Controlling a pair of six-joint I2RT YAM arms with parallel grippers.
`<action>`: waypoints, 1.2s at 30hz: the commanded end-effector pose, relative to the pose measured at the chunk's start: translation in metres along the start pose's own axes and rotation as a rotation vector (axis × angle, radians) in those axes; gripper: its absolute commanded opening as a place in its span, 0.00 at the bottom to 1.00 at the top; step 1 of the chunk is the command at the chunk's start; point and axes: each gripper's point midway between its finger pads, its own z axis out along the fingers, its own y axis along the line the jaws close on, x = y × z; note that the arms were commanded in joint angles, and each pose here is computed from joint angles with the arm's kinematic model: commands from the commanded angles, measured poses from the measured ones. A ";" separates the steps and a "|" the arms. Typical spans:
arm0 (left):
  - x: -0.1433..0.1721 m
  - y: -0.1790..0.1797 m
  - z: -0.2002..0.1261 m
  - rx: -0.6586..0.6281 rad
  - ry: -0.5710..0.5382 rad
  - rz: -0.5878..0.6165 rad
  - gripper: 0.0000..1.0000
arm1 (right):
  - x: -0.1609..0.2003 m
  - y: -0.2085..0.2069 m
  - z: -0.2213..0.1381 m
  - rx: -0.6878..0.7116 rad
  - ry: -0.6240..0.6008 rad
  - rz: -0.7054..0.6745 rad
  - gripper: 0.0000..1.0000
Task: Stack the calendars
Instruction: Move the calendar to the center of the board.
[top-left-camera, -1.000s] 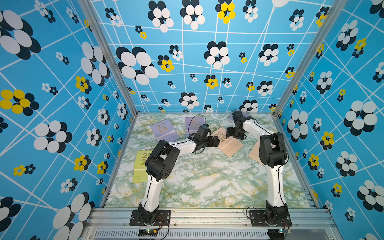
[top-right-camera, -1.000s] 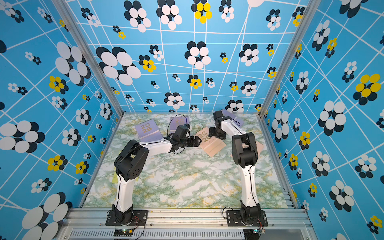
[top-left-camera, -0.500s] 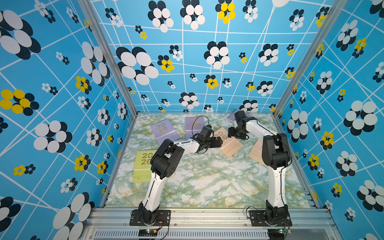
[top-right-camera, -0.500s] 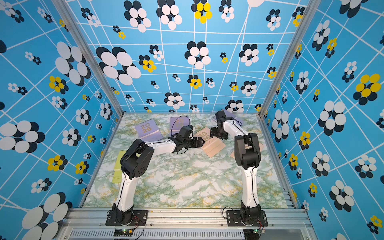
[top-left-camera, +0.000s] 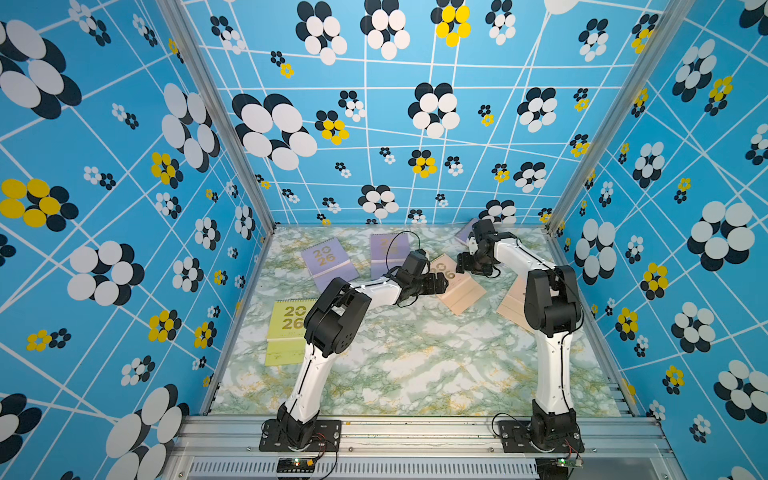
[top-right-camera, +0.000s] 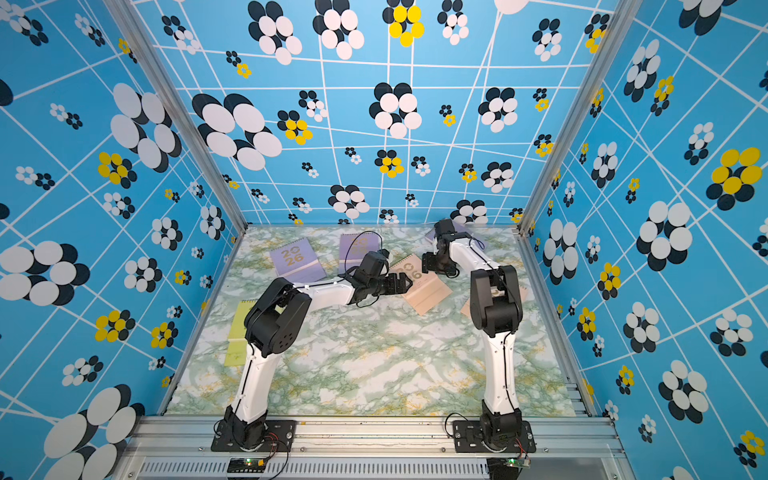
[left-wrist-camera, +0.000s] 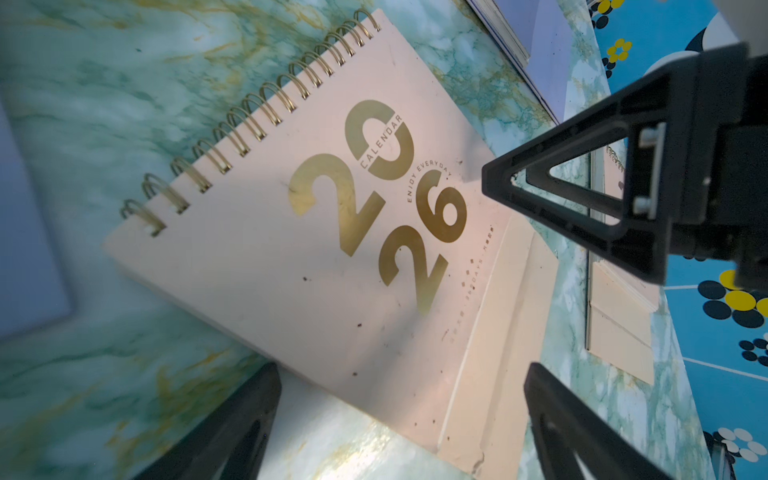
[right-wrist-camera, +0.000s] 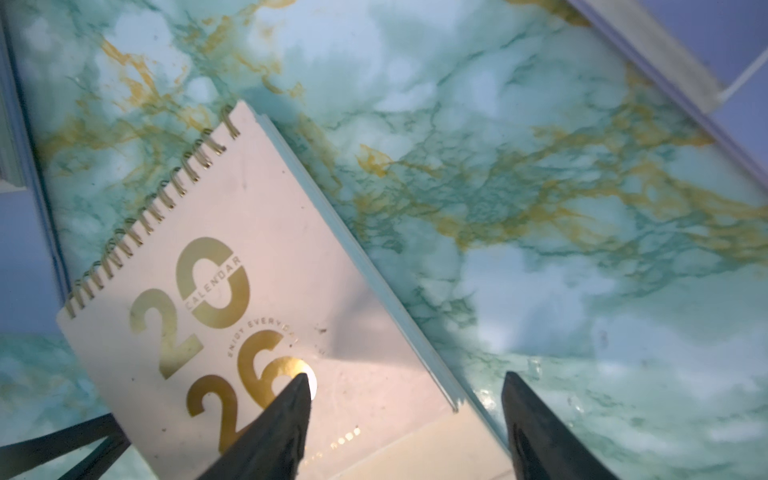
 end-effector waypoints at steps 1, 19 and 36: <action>0.022 0.011 0.013 -0.015 0.071 -0.020 0.93 | 0.019 0.007 0.012 -0.019 0.052 -0.030 0.74; 0.037 0.023 -0.005 -0.010 0.091 -0.050 0.93 | 0.081 0.044 0.002 -0.039 0.106 -0.024 0.70; 0.042 0.032 -0.050 -0.067 0.084 0.009 0.92 | 0.108 0.035 -0.015 0.032 0.061 0.088 0.71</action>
